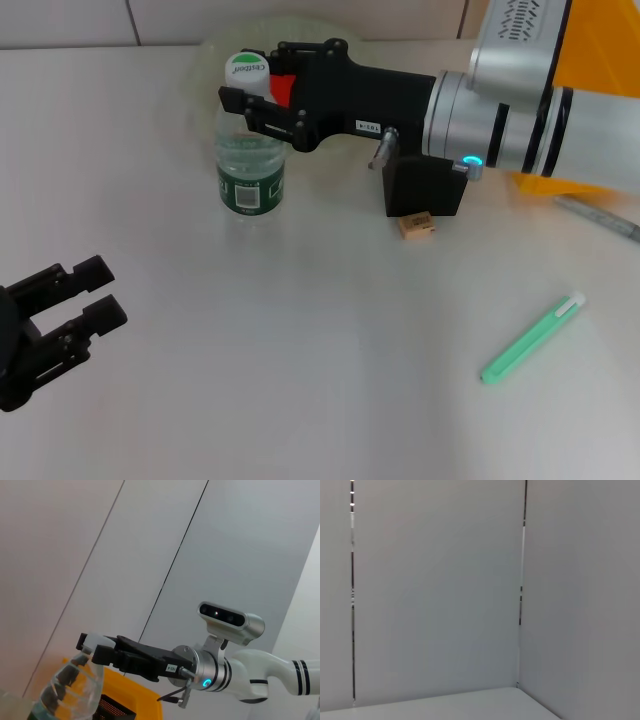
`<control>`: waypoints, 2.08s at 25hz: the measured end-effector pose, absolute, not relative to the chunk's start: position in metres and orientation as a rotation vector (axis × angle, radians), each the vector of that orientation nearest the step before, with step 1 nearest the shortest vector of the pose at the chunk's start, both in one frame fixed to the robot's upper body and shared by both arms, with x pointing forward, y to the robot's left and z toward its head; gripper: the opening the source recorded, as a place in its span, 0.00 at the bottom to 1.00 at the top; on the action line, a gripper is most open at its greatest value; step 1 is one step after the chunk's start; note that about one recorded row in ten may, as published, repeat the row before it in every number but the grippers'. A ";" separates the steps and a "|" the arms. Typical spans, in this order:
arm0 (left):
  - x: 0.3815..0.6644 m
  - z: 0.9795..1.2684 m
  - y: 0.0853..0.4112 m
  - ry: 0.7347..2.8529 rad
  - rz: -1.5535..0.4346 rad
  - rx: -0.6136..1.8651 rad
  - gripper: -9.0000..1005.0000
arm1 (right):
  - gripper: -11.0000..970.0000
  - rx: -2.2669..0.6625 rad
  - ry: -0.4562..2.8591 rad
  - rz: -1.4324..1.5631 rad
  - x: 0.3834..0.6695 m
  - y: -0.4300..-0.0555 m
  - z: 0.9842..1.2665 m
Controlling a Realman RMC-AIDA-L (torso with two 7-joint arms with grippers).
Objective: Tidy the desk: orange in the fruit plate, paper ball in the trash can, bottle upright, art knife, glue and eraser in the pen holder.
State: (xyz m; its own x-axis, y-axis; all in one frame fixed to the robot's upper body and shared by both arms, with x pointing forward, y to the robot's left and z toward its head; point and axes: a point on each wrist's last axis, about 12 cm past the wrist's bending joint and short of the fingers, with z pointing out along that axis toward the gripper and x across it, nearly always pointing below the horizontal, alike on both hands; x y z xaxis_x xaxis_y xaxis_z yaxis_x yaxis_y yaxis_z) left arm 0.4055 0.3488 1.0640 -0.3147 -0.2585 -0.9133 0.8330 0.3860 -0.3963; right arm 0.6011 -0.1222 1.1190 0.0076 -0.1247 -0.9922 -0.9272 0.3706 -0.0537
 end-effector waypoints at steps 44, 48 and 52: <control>0.415 1.067 0.343 1.499 -1.226 0.573 0.54 | 0.66 -0.819 1.368 1.010 0.593 -0.161 1.138; 0.423 1.068 0.336 1.504 -1.260 0.623 0.54 | 0.66 -0.776 1.359 1.081 0.581 -0.204 1.144; 0.436 1.069 0.321 1.549 -1.360 0.713 0.54 | 0.66 -0.854 1.408 1.126 0.556 -0.248 1.135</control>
State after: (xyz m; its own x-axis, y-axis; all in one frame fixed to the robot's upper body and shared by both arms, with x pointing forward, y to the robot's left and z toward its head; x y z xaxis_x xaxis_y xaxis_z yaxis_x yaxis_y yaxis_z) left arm 0.4361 0.3206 1.0687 -0.4052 -0.1459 -0.9025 0.8760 0.2203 -0.4290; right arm 0.5557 -0.2482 1.1350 -0.1529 0.0876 -0.9843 -0.9408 0.2920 0.1722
